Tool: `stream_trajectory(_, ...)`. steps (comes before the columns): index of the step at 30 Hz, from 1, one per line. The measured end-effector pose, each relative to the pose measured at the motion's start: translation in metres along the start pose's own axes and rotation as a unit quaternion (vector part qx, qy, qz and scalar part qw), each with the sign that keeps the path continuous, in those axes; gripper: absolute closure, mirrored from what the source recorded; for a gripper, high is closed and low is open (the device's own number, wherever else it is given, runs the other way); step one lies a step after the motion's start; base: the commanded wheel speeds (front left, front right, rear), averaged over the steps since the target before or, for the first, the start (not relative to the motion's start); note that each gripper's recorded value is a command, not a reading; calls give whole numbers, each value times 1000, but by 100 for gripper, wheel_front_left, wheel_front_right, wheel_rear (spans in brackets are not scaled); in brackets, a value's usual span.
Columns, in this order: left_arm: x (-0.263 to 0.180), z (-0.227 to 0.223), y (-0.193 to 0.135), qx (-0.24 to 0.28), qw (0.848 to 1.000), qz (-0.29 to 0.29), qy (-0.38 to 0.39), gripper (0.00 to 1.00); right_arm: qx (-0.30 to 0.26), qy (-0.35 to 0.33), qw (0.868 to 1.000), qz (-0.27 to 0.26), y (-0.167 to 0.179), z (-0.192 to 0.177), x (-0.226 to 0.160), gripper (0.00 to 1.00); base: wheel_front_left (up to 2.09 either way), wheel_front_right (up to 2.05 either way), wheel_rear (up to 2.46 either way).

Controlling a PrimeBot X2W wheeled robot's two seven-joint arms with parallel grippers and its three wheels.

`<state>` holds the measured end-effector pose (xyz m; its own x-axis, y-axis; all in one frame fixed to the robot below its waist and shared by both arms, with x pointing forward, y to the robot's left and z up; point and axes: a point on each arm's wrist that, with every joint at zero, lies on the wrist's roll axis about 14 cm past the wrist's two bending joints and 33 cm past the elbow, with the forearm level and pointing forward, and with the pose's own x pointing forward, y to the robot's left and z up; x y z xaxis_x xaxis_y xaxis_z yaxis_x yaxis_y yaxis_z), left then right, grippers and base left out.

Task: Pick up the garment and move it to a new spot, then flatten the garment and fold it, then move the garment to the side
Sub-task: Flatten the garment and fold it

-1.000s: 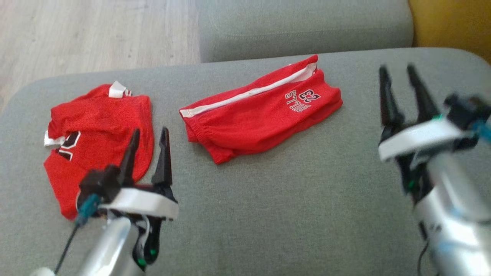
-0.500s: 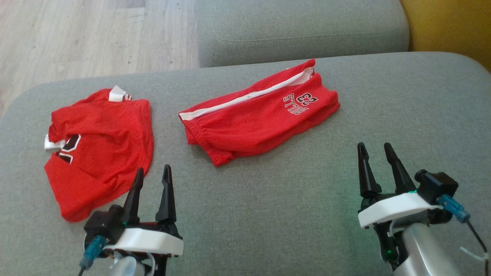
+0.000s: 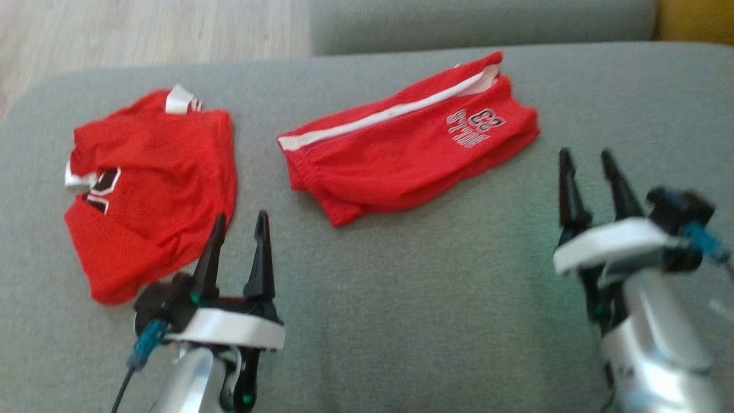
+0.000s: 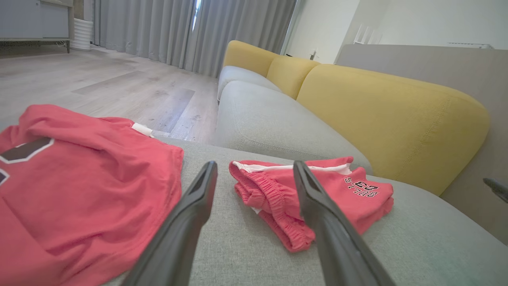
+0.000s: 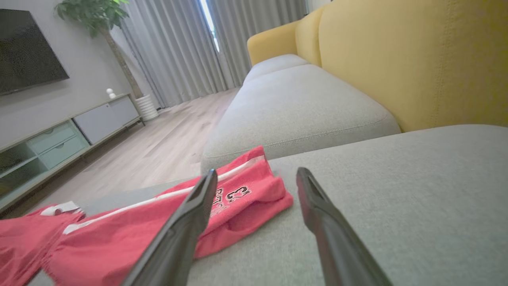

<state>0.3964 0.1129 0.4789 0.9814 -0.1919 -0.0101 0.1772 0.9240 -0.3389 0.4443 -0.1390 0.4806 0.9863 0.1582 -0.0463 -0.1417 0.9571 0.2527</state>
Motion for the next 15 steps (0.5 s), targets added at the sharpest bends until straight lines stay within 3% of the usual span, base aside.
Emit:
stream_trajectory(7,15,-7,13,2,1000,9,12,0,28,48,998,-42,-24,-10,60,0,0,0,0)
stream_trajectory(15,20,-16,28,-7,999,27,26,0,59,147,984,-81,-35,-56,108,0,0,0,0)
